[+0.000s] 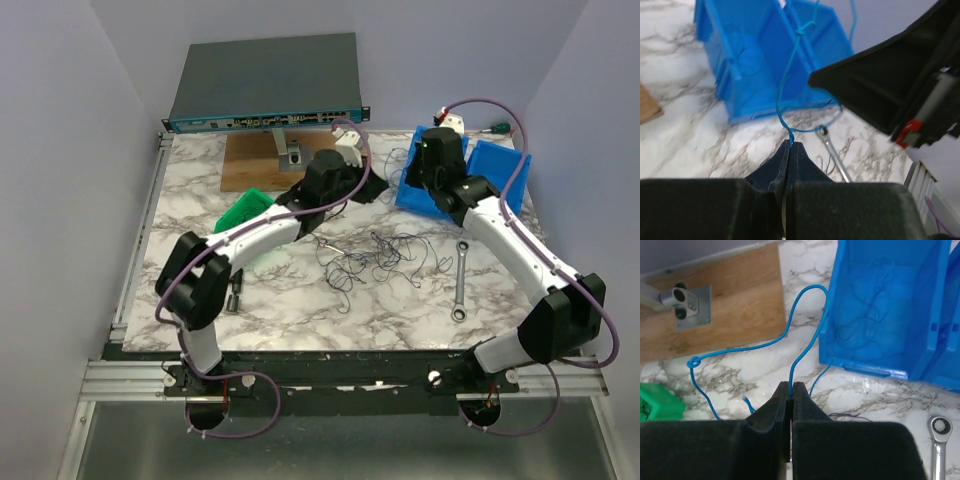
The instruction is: Untangle the cables
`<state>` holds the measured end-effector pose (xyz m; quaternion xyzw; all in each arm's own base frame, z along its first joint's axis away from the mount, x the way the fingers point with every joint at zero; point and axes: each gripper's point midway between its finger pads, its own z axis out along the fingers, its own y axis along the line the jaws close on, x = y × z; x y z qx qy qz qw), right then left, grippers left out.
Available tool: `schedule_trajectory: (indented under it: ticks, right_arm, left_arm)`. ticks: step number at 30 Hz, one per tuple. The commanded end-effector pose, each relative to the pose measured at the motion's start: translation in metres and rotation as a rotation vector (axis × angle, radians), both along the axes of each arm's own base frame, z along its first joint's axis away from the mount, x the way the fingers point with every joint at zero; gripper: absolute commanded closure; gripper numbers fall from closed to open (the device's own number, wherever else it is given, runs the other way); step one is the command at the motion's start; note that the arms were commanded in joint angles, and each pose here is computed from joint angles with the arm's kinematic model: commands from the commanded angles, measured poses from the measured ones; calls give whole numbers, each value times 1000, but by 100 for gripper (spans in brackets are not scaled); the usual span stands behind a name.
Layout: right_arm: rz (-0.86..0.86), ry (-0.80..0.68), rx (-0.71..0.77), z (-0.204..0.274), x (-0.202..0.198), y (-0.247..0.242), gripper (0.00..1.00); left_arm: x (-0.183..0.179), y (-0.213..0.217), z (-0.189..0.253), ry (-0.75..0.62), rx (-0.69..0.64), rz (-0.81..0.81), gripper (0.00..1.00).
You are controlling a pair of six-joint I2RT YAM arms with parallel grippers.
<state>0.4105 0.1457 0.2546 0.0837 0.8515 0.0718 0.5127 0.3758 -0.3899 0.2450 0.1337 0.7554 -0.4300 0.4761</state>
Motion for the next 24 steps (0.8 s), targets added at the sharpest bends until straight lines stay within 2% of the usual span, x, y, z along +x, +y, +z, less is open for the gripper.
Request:
schedule_trajectory:
  ticks: [1, 11, 18, 20, 21, 23, 24]
  right_arm:
    - [-37, -33, 5, 3, 28, -13, 99]
    - [-189, -18, -55, -17, 85, -62, 99]
    - [-248, 11, -27, -37, 118, -98, 99]
    - [-265, 22, -29, -46, 126, -107, 99]
    - [-269, 32, -30, -52, 130, -109, 99]
    - [-274, 48, -31, -62, 137, -113, 99]
    - [-280, 56, -34, -67, 139, -115, 99]
  left_arm:
    - [15, -46, 34, -43, -103, -72, 100]
    - [65, -106, 2, 37, -117, -126, 100]
    - [92, -133, -22, 107, -113, -120, 100]
    - [98, -136, -26, 116, -102, -111, 84]
    - [100, -136, -28, 120, -93, -100, 71]
    - [101, -131, -32, 127, -61, -75, 52]
    - [102, -127, -33, 126, -49, -61, 47]
